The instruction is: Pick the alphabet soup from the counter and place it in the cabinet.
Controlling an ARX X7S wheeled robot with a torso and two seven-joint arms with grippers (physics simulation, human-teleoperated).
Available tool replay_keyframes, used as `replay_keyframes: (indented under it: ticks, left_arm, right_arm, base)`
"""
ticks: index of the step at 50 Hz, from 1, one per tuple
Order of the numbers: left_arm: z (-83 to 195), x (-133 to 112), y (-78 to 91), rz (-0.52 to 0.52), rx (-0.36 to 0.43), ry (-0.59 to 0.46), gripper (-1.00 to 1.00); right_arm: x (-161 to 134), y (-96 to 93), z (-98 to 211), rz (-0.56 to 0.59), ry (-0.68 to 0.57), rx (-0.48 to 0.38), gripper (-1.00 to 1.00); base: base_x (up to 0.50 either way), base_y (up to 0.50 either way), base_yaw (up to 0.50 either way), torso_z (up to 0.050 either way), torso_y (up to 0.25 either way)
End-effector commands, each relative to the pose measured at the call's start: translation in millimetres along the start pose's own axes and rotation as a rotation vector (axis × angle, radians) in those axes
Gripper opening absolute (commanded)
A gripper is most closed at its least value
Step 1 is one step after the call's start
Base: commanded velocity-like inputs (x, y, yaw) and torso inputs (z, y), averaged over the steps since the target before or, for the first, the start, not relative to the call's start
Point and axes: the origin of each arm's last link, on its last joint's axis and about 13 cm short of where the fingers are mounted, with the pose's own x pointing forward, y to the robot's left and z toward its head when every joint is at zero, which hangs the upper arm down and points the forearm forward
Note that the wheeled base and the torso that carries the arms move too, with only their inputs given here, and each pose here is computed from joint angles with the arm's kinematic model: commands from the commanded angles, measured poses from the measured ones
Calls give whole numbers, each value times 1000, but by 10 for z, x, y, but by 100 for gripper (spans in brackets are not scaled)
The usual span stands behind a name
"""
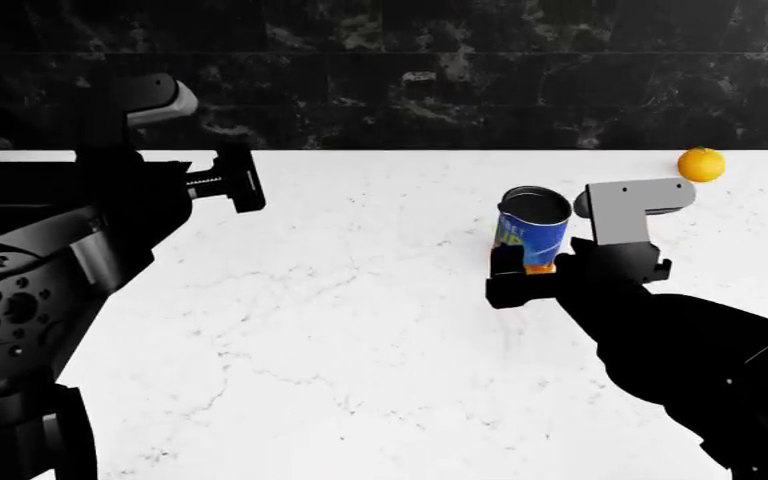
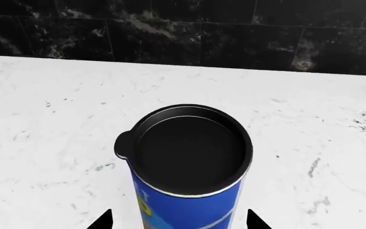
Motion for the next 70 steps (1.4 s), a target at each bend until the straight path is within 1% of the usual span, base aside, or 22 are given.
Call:
replay_keyframes:
  ticks: [1, 7, 19, 29, 37, 38, 44, 49, 51, 54, 59, 61, 63, 66, 70]
  left_arm:
    - [-16, 23, 9, 4, 0, 7, 100]
    - [-22, 32, 16, 9, 1, 11, 100]
    - [-37, 43, 25, 15, 2, 20, 100]
    - [-57, 66, 37, 21, 1, 28, 100]
    - [-69, 70, 49, 26, 1, 31, 100]
    - [-70, 69, 52, 27, 0, 31, 100]
    - [-77, 68, 56, 27, 2, 31, 100]
    - [-74, 67, 49, 24, 6, 28, 100]
    - [-72, 64, 47, 24, 7, 26, 100]
    - [-62, 54, 39, 23, 7, 21, 100]
    - [-41, 28, 29, 26, 9, 1, 100]
    - [8, 4, 14, 24, 7, -21, 100]
    - [39, -12, 8, 26, 13, -41, 100]
    - [78, -36, -1, 29, 31, -69, 100]
    - [103, -62, -13, 26, 63, -96, 100]
  right_arm:
    - [96, 0, 5, 6, -7, -3, 100]
    - [164, -8, -12, 5, -4, 26, 100]
    - [269, -11, -60, 10, 5, 48, 100]
    - [384, -52, -69, -6, 0, 34, 100]
    - [464, -52, -15, -3, -29, 19, 100]
    - [470, -56, -7, -8, -35, 17, -100]
    - [453, -65, 16, -13, -55, 1, -100]
    - [371, -50, 66, 8, -85, -2, -100]
    - [323, -39, 111, 16, -107, 10, -100]
    - [212, 0, 242, 60, -157, 23, -100]
    - [20, 38, 405, 109, -223, 1, -100]
    - [-41, 35, 475, 98, -249, -8, -100]
    - [-94, 40, 523, 96, -259, -35, -100]
    - [-140, 41, 562, 78, -269, -63, -100]
    - [-183, 26, 598, 57, -287, -69, -100]
  base:
    - [0, 0, 0, 0, 0]
    - [0, 0, 0, 0, 0]
    - [0, 0, 0, 0, 0]
    - [0, 0, 0, 0, 0]
    - [0, 0, 0, 0, 0]
    - [0, 0, 0, 0, 0]
    - [0, 0, 0, 0, 0]
    - [0, 0, 0, 0, 0]
    - [0, 0, 0, 0, 0]
    - [0, 0, 0, 0, 3]
    - [0, 0, 0, 0, 0]
    - [0, 0, 0, 0, 0]
    - [0, 0, 0, 0, 0]
    - [0, 0, 0, 0, 0]
    - [0, 0, 0, 0, 3]
